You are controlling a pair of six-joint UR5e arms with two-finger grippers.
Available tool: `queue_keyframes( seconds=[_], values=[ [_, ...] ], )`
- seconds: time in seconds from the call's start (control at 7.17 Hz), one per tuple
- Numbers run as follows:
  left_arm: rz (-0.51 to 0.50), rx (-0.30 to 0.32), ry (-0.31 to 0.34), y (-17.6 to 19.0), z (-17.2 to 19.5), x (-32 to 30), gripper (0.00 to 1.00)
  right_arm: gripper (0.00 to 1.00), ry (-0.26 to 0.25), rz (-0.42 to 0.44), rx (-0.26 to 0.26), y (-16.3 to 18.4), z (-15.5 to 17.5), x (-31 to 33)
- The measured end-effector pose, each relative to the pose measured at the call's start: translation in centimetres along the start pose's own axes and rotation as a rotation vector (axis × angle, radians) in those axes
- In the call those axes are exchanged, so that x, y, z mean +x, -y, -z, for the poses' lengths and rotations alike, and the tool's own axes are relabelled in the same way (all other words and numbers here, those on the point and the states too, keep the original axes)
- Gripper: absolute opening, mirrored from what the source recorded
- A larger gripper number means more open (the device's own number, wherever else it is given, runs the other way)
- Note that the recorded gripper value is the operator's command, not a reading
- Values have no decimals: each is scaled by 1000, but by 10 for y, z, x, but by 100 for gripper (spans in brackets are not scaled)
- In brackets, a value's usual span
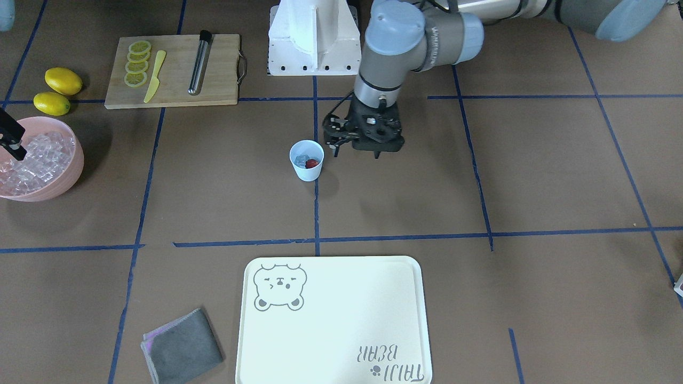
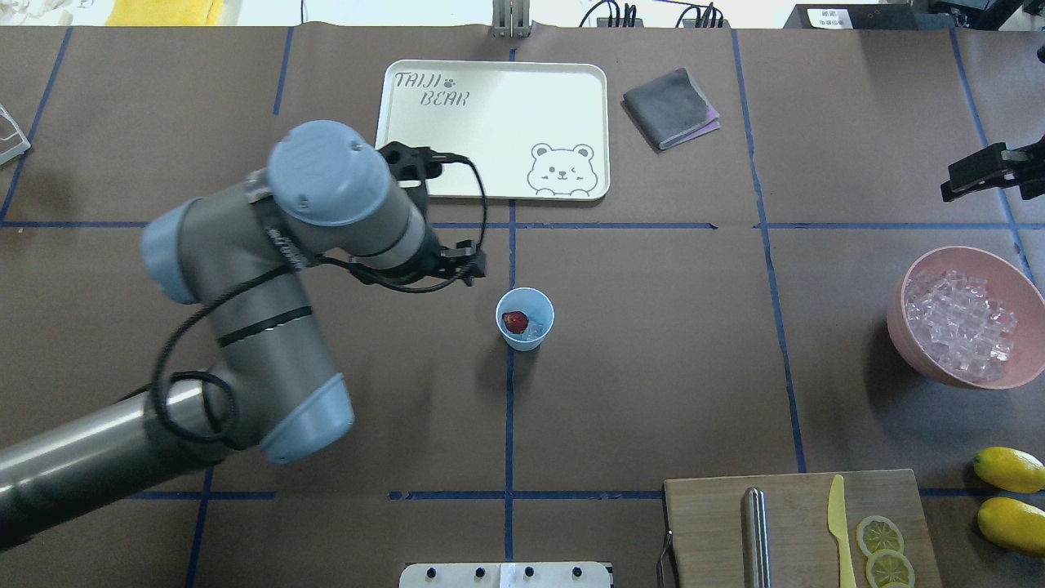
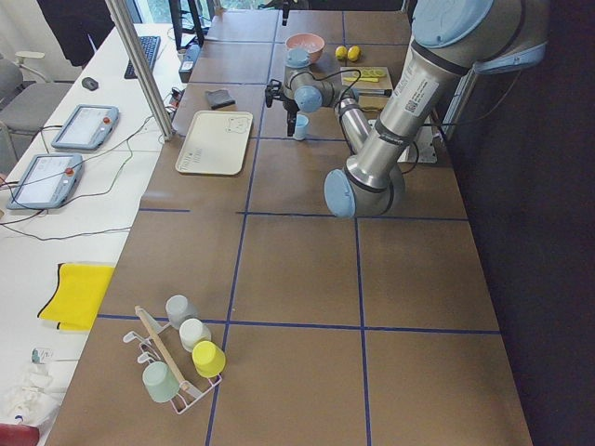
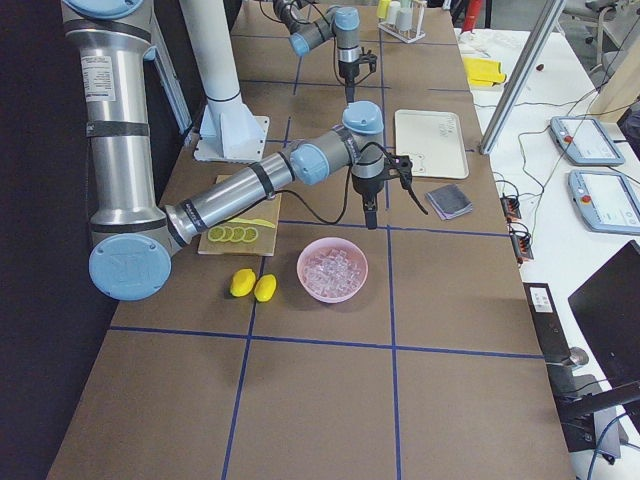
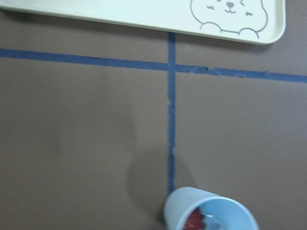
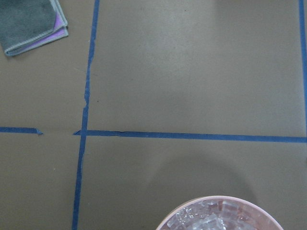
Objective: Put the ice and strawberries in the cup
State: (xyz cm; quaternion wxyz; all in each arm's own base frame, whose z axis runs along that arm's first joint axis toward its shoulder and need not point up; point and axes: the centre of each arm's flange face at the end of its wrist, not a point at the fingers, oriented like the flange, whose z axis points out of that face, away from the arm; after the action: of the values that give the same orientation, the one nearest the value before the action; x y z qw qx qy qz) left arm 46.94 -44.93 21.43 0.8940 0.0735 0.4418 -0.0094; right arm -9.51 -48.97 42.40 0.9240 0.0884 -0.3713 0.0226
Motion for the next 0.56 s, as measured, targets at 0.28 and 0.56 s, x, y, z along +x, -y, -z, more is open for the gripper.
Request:
queue_keyframes(
  seconds=[0.28,0.56],
  values=[
    [-188,-20,132,0,37,-149,94,99,-1,39,-12,23,2,75],
    [-342,-74,238,15,93,-301,94,99,14,85,-32,43,-2,151]
  ],
)
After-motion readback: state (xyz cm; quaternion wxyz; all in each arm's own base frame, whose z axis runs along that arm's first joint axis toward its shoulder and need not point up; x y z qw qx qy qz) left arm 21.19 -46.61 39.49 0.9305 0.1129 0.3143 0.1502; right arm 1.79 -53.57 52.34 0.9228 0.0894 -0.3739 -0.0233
